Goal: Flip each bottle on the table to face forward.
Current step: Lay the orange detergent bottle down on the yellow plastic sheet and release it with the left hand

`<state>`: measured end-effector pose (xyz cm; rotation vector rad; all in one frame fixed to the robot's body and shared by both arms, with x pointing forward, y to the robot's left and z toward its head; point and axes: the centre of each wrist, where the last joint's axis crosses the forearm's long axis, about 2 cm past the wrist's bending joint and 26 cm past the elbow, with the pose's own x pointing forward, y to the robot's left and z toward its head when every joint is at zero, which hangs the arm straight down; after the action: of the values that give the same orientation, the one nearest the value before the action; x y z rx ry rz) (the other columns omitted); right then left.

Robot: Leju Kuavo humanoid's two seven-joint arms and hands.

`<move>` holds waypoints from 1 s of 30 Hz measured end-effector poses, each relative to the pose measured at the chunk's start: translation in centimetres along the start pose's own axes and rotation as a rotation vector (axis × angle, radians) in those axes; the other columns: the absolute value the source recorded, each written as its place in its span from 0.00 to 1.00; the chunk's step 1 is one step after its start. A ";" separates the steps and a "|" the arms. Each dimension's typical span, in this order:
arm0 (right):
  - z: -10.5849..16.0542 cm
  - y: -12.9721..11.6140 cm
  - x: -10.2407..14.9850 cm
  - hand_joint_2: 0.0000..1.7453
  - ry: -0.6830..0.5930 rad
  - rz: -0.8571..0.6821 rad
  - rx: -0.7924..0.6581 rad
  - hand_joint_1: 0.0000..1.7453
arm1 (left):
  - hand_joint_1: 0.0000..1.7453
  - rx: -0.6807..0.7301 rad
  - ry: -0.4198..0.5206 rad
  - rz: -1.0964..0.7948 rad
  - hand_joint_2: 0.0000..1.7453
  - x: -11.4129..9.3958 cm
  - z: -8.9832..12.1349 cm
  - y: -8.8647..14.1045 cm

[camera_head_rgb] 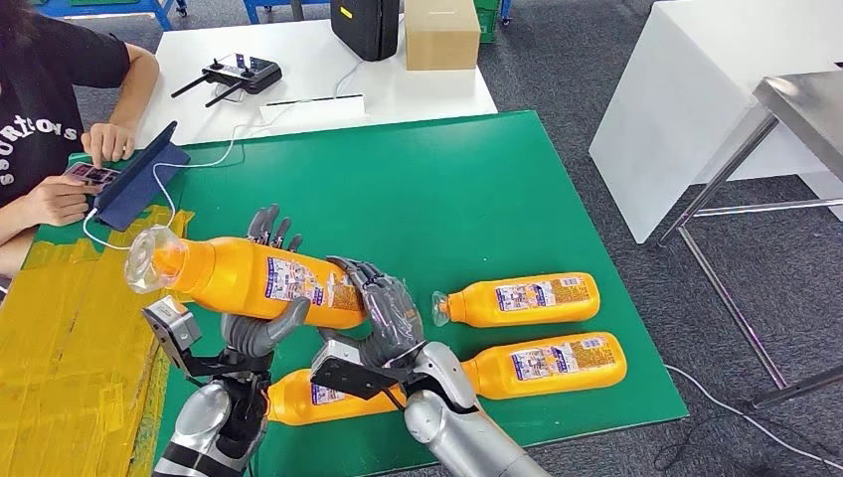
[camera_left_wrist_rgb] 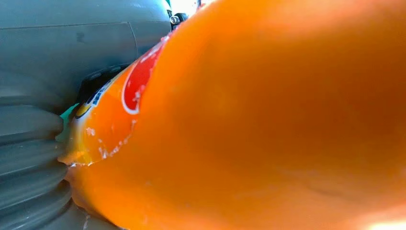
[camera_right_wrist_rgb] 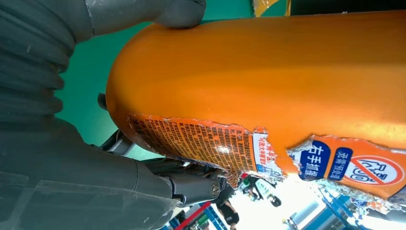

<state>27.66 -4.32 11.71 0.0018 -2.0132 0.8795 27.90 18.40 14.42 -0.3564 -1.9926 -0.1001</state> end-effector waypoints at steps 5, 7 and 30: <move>0.0 0.0 0.0 1.00 0.002 -0.004 0.003 1.00 | 1.00 0.000 -0.001 0.000 1.00 0.0 0.0 0.0; 0.0 0.0 -0.1 1.00 0.006 -0.014 0.008 1.00 | 1.00 0.006 -0.003 0.005 1.00 0.0 0.0 0.2; 1.9 -2.1 1.7 0.50 -0.070 -0.251 -0.122 0.00 | 1.00 0.211 -0.141 -0.295 1.00 1.4 -1.1 2.1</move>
<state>25.90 -6.49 13.58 0.2148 -2.0742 0.6044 28.93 20.43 15.98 0.0698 -2.1606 -0.0506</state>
